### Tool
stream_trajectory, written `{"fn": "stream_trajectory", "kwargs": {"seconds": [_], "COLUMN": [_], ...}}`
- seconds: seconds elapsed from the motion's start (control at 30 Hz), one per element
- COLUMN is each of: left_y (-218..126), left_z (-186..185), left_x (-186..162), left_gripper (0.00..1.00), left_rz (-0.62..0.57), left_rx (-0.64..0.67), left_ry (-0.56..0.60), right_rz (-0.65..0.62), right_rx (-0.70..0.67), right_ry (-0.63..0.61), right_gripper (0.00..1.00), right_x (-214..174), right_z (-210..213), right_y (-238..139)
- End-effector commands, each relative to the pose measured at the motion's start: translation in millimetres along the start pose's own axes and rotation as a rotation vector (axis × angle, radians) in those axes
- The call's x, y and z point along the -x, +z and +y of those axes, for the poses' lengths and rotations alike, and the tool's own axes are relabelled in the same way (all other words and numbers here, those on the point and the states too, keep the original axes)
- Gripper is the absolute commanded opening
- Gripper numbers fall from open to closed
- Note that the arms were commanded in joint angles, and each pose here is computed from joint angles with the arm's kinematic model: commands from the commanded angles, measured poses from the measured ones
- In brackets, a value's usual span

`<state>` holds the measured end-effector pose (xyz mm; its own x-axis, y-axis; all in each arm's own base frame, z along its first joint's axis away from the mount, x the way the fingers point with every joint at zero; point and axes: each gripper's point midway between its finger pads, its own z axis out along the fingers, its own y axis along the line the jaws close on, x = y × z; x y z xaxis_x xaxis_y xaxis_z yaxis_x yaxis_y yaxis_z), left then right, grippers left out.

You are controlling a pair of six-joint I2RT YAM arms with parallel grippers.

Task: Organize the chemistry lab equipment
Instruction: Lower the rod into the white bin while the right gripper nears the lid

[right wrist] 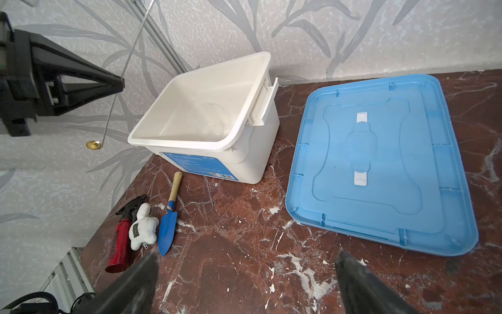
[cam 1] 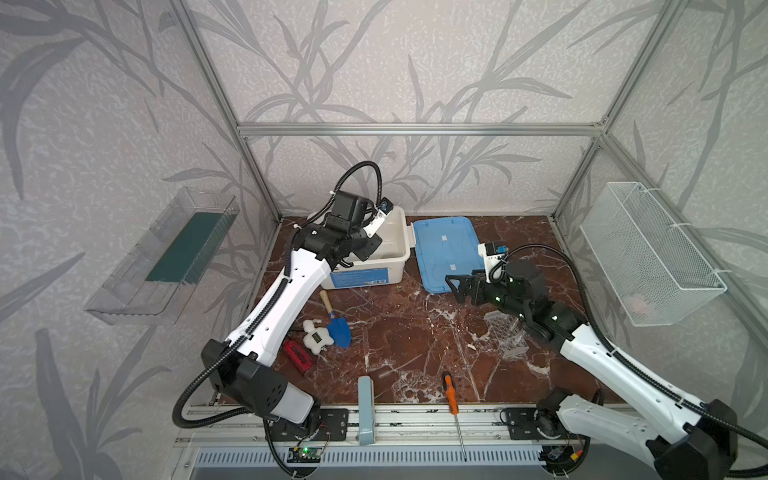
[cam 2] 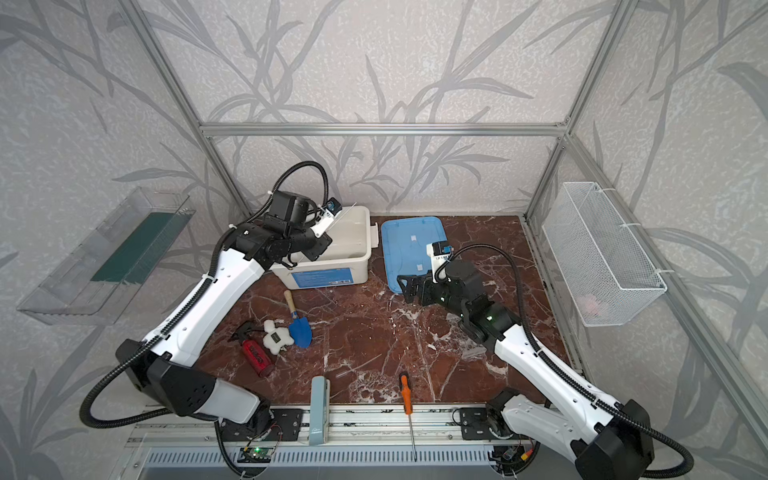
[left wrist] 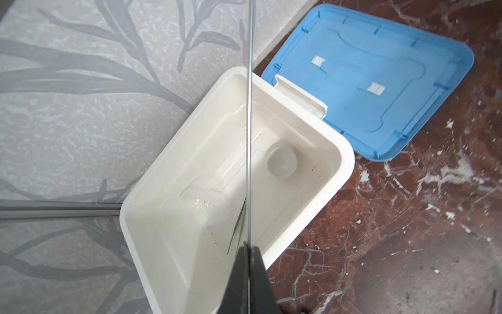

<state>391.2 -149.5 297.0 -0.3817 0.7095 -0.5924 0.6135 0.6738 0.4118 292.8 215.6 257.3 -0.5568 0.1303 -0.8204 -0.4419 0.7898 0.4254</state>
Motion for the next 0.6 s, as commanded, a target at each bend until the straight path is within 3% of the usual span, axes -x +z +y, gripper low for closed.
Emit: {"fn": "stream_trajectory", "kwargs": {"seconds": [0.0, 0.13, 0.33, 0.57], "left_y": [9.2, 31.5, 47.3, 90.8], "left_z": [-13.2, 0.2, 12.6, 18.9], "left_x": [-5.9, -20.8, -22.0, -45.2], "left_gripper": [0.0, 0.0, 0.0, 0.0], "left_rz": [0.002, 0.067, 0.062, 0.104], "left_rx": [-0.1, -0.083, -0.089, -0.152], "left_ry": [0.299, 0.417, 0.566, 0.606], "right_rz": [-0.038, -0.032, -0.027, 0.038], "right_rx": [0.031, 0.028, 0.047, 0.275], "right_ry": [0.004, 0.014, 0.044, 0.054], "right_gripper": [0.99, 0.99, 0.99, 0.99], "right_x": [13.2, 11.5, 6.8, 17.1], "right_z": [4.7, -1.0, -6.2, 35.4], "right_y": [-1.4, -3.3, 2.2, 28.3]}}
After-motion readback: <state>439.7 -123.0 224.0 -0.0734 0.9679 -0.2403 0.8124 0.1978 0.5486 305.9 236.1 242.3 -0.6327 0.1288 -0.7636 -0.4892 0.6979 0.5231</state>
